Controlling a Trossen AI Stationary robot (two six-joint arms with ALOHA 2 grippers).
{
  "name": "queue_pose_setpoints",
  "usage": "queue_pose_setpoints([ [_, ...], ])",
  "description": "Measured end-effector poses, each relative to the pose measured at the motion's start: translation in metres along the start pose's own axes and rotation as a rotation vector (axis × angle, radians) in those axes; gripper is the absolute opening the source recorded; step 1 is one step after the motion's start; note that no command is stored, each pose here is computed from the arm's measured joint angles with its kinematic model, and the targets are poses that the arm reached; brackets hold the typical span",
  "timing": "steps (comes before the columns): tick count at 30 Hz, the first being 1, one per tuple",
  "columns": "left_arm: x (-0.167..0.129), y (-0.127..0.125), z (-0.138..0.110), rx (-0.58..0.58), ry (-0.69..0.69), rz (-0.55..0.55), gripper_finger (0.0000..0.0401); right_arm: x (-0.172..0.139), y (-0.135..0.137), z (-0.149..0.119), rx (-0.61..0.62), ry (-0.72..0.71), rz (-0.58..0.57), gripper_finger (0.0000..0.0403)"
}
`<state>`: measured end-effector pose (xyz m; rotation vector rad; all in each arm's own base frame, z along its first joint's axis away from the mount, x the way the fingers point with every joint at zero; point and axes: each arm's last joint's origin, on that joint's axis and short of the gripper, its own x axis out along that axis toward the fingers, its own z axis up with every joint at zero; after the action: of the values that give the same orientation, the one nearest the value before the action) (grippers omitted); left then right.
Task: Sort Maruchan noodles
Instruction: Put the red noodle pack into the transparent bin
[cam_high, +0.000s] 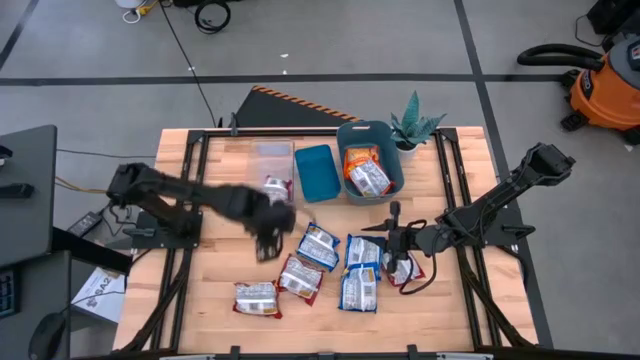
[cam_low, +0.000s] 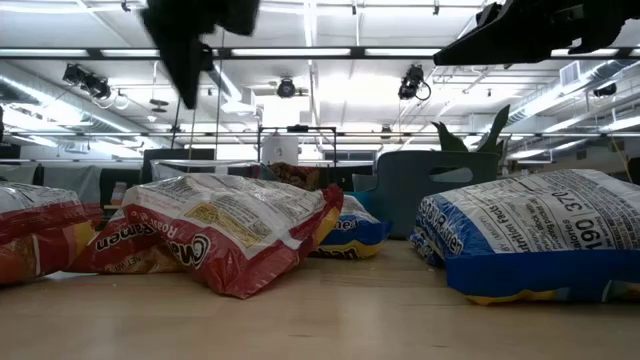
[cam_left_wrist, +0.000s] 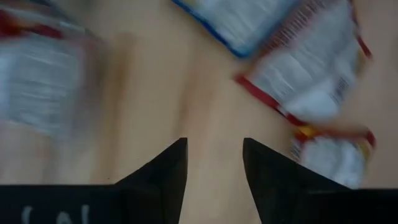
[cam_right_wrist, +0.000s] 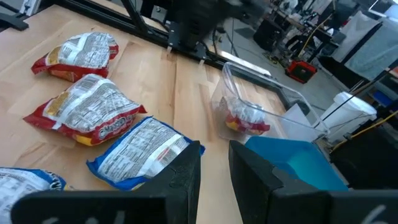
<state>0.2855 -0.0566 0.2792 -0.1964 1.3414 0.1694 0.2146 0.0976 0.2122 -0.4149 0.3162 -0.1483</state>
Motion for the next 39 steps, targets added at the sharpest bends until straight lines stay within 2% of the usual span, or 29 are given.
queue_pose_setpoints([
  [3,0.004,-0.026,-0.015,-0.002,0.011,-0.021,0.016,0.003,-0.004,0.001,-0.006,-0.011,-0.021,0.009],
  [7,0.015,-0.051,-0.03,-0.071,-0.024,-0.068,0.016,0.006,-0.01,0.001,-0.015,-0.012,-0.048,0.009],
  [14,0.049,-0.078,-0.056,-0.042,-0.093,-0.164,0.016,0.012,-0.019,0.004,-0.029,-0.045,-0.051,0.009],
  [18,0.068,-0.08,-0.069,-0.02,-0.117,-0.171,0.016,0.017,-0.026,0.005,-0.027,-0.083,-0.016,0.009],
  [22,0.08,-0.077,-0.077,-0.047,-0.146,-0.128,0.016,0.02,-0.03,0.005,-0.02,-0.099,0.025,0.009],
  [26,0.089,-0.076,-0.081,-0.062,-0.175,-0.147,0.016,0.021,-0.031,0.003,-0.005,-0.089,0.04,0.009],
  [33,0.093,-0.075,-0.083,-0.034,-0.178,-0.148,0.0153,0.021,-0.03,0.001,0.017,-0.073,0.052,0.009],
  [39,0.093,-0.077,-0.085,-0.01,-0.157,-0.171,0.0122,0.021,-0.029,0.0,0.061,-0.057,0.06,0.009],
])
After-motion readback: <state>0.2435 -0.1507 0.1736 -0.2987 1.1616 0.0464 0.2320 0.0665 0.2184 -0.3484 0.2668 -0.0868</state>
